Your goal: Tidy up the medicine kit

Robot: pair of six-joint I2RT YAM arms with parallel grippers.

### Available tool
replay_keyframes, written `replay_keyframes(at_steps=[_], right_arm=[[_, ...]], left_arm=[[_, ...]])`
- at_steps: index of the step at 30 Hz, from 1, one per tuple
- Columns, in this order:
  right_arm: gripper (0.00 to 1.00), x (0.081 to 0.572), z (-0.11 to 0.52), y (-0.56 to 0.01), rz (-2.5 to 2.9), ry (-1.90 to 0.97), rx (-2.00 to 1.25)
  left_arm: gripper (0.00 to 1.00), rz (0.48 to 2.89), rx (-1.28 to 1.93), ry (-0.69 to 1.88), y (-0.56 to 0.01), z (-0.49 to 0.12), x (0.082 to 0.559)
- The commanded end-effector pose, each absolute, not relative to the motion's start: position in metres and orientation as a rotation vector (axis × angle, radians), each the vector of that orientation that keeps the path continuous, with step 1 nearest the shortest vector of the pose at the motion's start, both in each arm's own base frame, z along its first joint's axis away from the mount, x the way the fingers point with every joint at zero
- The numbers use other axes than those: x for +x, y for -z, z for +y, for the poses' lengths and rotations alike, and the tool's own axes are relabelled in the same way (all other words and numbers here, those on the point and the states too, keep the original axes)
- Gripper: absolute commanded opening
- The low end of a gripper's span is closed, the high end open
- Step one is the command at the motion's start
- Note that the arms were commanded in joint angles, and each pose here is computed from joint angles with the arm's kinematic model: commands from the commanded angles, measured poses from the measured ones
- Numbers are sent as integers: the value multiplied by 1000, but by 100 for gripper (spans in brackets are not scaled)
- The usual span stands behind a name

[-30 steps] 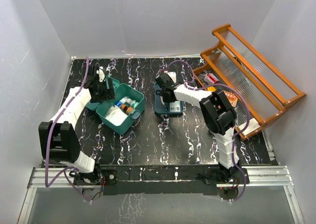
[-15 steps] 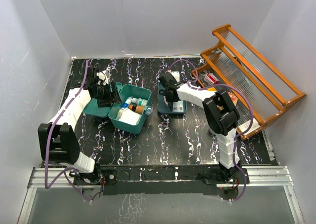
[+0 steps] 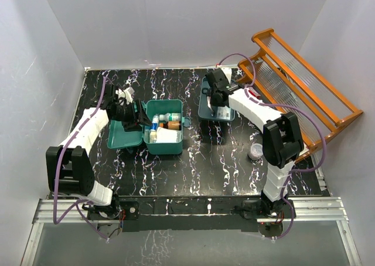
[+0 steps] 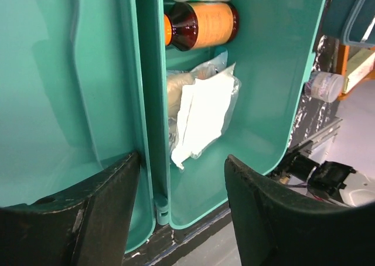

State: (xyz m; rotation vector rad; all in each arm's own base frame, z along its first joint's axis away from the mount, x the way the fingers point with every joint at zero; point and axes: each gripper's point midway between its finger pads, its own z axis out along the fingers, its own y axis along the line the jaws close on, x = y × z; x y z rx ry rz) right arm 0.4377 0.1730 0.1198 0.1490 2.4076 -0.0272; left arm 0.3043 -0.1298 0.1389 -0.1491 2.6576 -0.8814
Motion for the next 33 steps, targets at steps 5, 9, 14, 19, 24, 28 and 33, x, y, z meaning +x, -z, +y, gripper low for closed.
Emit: replay_keyframes(at_steps=[5, 9, 14, 19, 24, 28, 33], right_arm=[[0, 444, 197, -216, 2281, -140, 109], [0, 435, 218, -230, 2278, -182, 53], [0, 419, 258, -248, 2260, -220, -57], [0, 403, 296, -256, 2255, -250, -161], [0, 384, 336, -251, 2266, -280, -262], [0, 373, 356, -243, 2279, -285, -302], [0, 364, 370, -230, 2307, -267, -338]], left_arm=[[52, 2588, -139, 1109, -154, -154, 293], [47, 2548, -156, 1164, -158, -160, 297], [47, 2511, -158, 1199, -164, -164, 304], [49, 2505, -370, 673, -165, -108, 322], [56, 2333, -472, 388, -200, -64, 325], [57, 2263, -534, 290, -211, -45, 321], [59, 2237, -537, 299, -214, -45, 316]])
